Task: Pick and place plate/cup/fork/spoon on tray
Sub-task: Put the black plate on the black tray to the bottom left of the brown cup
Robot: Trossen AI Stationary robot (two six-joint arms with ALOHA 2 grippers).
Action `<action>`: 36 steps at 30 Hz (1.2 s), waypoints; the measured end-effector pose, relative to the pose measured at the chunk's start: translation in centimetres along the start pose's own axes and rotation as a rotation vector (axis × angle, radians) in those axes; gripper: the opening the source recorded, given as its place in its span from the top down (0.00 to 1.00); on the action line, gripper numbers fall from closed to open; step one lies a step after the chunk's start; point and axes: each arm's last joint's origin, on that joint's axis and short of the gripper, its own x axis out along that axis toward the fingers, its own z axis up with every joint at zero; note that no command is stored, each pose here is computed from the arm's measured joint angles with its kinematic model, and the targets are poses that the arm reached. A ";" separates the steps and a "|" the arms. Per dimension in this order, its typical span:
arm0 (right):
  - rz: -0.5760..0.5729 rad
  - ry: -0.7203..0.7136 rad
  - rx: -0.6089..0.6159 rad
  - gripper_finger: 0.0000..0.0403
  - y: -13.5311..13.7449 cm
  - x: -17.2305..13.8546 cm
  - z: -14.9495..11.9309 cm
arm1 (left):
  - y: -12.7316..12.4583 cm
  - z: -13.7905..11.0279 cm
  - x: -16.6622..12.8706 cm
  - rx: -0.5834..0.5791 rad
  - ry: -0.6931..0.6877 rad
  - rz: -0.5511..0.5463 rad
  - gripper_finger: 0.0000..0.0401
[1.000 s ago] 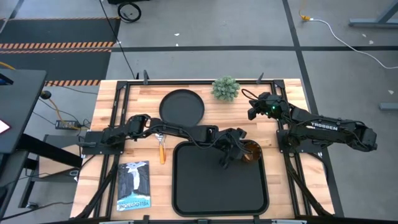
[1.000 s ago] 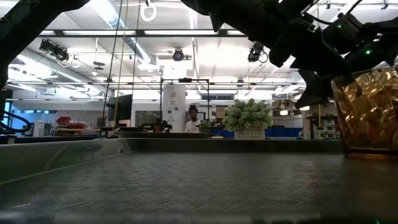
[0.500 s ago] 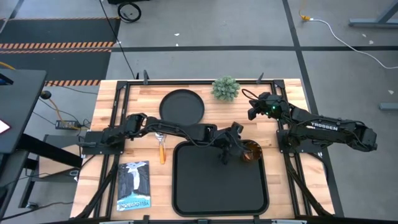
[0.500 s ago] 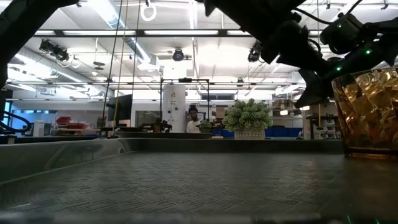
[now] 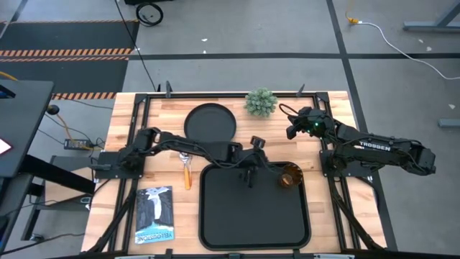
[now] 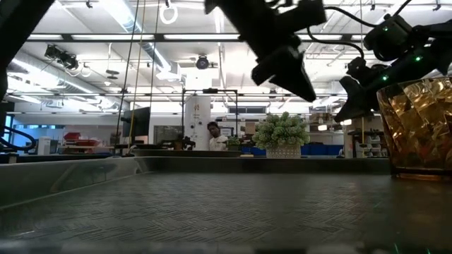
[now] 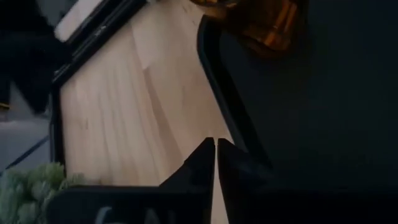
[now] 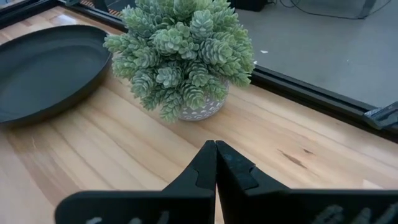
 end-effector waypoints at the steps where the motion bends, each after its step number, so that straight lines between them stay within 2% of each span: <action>1: 0.001 0.000 -0.002 0.98 0.0 0.0 0.0 | -0.1 -0.5 -0.4 -0.017 -0.007 0.006 0.95; 5: 0.006 -0.018 0.002 0.98 0.1 0.0 0.2 | -0.5 -2.8 -1.9 -0.101 -0.027 0.025 0.96; 14: 0.020 -0.036 -0.013 0.98 0.1 0.0 0.4 | -0.1 -8.2 -4.9 -0.369 -0.067 0.085 0.94; 19: 0.080 -0.060 -0.035 0.98 0.4 0.0 0.7 | 0.1 -11.0 -6.5 -0.490 -0.109 0.126 0.94; 27: 0.099 -0.087 -0.033 0.98 0.5 -0.1 1.0 | 0.4 -15.0 -9.5 -0.618 -0.148 0.213 0.94; 36: 0.108 -0.095 -0.020 0.98 0.7 0.3 1.0 | 1.5 -20.0 -11.6 -0.730 -0.224 0.300 0.94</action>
